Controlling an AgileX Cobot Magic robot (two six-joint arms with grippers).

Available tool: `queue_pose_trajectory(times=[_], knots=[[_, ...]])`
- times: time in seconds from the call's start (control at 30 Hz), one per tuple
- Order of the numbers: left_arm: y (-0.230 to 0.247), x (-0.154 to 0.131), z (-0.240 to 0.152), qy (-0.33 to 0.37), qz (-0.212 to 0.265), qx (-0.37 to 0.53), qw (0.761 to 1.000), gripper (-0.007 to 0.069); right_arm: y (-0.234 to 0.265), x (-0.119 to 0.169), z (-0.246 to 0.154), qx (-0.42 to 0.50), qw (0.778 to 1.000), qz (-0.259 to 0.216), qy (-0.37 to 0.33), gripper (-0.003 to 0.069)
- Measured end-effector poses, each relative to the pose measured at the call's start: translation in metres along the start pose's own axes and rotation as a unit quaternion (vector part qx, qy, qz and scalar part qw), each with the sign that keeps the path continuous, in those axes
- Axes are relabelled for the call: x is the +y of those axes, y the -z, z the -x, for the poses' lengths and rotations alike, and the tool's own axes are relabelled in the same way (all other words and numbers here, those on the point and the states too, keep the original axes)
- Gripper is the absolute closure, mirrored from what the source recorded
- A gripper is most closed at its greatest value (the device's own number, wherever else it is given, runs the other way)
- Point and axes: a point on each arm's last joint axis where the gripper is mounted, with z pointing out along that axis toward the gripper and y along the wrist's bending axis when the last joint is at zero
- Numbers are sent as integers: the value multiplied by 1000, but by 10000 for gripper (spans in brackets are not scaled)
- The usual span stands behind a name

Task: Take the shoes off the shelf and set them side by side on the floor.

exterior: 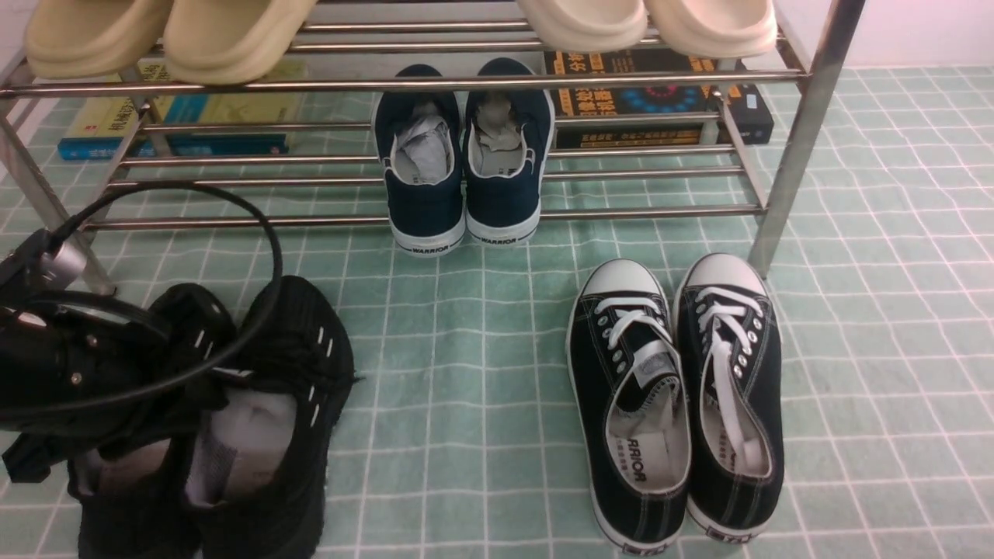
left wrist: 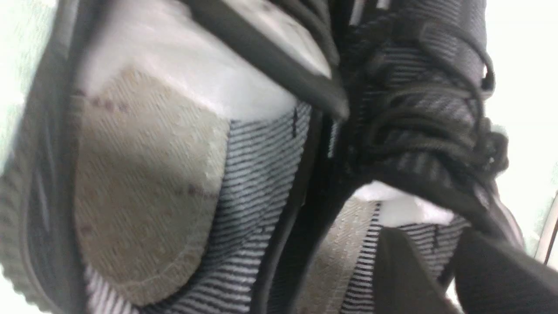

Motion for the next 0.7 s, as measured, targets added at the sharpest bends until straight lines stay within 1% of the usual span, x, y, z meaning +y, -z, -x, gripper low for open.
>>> queue_pose_trajectory(times=[0.07, 0.1, 0.13, 0.23, 0.3, 0.37, 0.43, 0.53, 0.57, 0.63, 0.7], knots=[[3, -4, 4, -23, -5, -6, 1000, 335, 0, 0, 0, 0, 1000, 0, 0, 420], [4, -4, 4, -28, -5, -7, 1000, 328, 0, 0, 0, 0, 1000, 0, 0, 420], [9, -9, 8, -49, -11, -11, 999, 310, 0, 0, 0, 0, 1000, 0, 0, 420], [24, -20, 15, -101, -14, -11, 995, 309, 0, 0, 0, 0, 1000, 0, 0, 420], [42, -28, 21, -148, -3, -2, 989, 346, 0, 0, 0, 0, 1000, 0, 0, 420], [60, -33, 26, -185, 19, 3, 983, 400, 0, 0, 0, 0, 1000, 0, 0, 420], [83, -38, 32, -218, 46, 1, 975, 471, 0, 0, 0, 0, 1000, 0, 0, 420], [115, -43, 35, -250, 74, -28, 965, 579, 0, 0, 0, 0, 1000, 0, 0, 420], [123, -43, 34, -260, 78, -36, 962, 603, 0, 0, 0, 0, 1000, 0, 0, 420], [134, -41, 29, -275, 82, -47, 957, 617, 0, 0, 0, 0, 1000, 0, 0, 420], [146, -36, 15, -310, 75, -55, 946, 624, 0, 0, 0, 0, 1000, 0, 0, 420]])
